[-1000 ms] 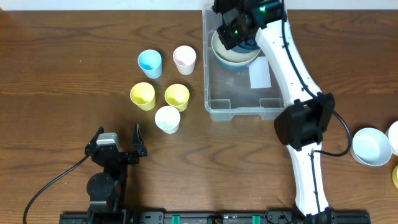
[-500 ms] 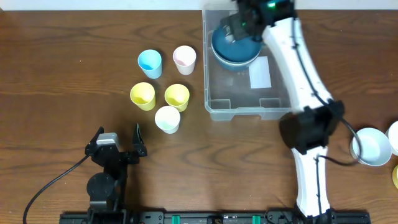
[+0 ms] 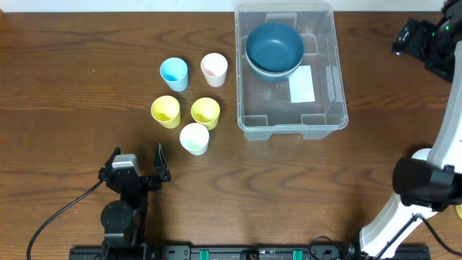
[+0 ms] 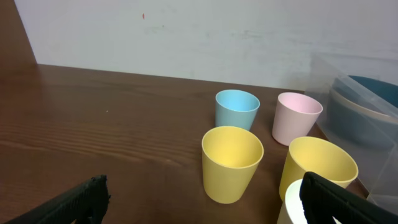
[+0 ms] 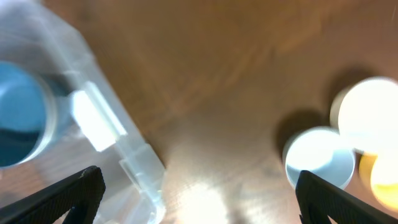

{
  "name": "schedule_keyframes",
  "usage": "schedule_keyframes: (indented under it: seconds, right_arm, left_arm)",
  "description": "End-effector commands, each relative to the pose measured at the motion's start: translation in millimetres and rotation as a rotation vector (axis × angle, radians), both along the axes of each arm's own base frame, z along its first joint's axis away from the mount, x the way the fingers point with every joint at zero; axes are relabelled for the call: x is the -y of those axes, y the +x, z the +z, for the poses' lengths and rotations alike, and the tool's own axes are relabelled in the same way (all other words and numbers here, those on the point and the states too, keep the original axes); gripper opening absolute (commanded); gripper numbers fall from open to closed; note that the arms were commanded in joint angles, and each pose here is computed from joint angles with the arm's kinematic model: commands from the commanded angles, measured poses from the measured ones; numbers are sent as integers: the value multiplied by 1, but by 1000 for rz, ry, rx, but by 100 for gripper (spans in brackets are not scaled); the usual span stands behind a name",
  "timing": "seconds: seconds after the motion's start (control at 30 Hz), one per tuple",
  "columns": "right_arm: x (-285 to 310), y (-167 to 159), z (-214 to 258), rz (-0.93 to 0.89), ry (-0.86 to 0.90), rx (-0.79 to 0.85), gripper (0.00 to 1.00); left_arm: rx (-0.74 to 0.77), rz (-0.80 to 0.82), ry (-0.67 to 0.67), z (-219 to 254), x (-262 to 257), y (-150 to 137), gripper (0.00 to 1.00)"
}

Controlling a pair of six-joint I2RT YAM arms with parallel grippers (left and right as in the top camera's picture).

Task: Pack container
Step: 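Move right gripper to the white bowl and grasp its rim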

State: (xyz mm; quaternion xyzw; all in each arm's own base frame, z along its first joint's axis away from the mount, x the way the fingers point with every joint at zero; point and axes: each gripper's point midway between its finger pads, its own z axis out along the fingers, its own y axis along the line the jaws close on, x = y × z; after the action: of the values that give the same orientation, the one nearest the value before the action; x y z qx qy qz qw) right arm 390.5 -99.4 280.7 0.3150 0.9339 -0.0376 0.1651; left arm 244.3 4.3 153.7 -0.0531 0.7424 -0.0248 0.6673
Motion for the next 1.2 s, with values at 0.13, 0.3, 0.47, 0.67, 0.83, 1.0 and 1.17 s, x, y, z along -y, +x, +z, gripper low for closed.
schedule_keyframes:
  seconds: [0.13,0.3,0.47,0.67,0.83,1.0,1.17]
  right_arm:
    - [50,-51,-85,-565,127,-248,99]
    - [61,-80,-128,-758,152,-362,99]
    - [57,-95,-160,-788,146,-440,99]
    - [69,-109,-184,-787,66,-471,99]
    - [87,-105,-202,-716,75,-431,99]
    - [104,-102,-214,-637,90,-396,99]
    - [109,-99,-228,-603,84,-371,99]
  left_arm:
    - [-51,15,19,-18,-3,-1,98]
    - [-51,14,19,-18,-3,-1,98]
    - [-51,15,19,-18,-3,-1,98]
    - [-51,14,20,-18,-3,-1,98]
    - [-51,15,20,-18,-3,-1,98]
    - [-51,14,19,-18,-3,-1,98]
    - [-51,14,20,-18,-3,-1,98]
